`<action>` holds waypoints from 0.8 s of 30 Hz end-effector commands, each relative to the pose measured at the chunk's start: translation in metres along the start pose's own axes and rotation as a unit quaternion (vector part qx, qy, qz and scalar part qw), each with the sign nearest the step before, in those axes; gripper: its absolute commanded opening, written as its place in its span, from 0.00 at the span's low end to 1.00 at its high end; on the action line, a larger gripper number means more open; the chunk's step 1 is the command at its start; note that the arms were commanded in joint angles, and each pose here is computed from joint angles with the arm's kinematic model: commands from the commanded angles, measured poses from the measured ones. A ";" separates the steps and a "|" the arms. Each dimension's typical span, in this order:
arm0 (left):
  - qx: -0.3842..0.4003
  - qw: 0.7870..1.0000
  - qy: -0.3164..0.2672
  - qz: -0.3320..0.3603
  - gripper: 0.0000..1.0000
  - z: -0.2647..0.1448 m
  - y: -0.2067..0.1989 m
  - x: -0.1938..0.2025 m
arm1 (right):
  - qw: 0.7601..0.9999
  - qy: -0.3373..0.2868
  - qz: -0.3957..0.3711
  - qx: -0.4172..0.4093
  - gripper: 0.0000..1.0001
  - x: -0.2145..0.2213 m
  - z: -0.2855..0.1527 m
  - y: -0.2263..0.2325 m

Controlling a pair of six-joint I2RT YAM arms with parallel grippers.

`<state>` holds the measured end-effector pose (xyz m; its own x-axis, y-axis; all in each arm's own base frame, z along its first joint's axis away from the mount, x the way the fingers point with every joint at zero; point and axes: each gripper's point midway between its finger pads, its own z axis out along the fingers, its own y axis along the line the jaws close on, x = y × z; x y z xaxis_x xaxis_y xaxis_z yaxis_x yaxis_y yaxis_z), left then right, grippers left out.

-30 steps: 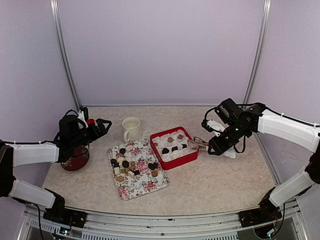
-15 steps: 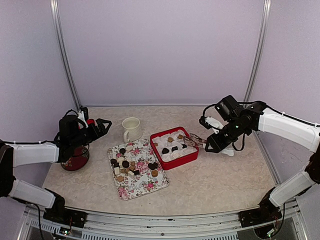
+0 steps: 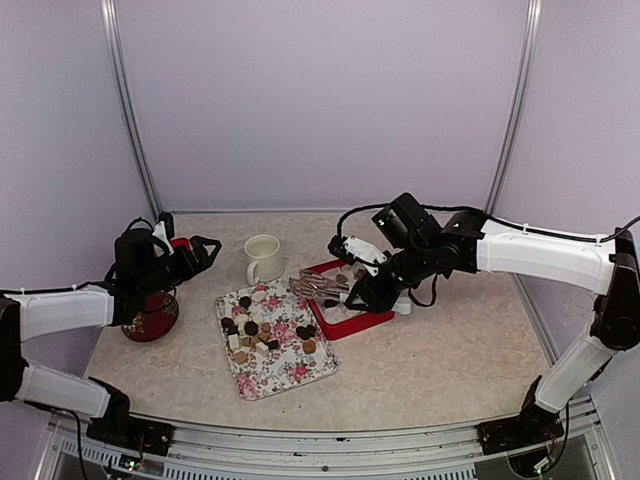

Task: Pack the chocolate

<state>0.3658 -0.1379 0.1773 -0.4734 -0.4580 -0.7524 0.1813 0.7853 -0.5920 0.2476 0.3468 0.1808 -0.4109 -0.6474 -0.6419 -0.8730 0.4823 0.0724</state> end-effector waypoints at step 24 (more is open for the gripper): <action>0.003 1.000 -0.014 0.016 0.99 -0.004 -0.010 -0.010 | 0.994 -0.059 -0.077 -0.047 0.40 0.054 0.024 0.075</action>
<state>0.3644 -0.1379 0.1826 -0.4659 -0.4563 -0.7581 0.1756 0.7920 -0.5847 0.1713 0.3631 0.1059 -0.3336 -0.6916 -0.6407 -0.9252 0.3706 0.0817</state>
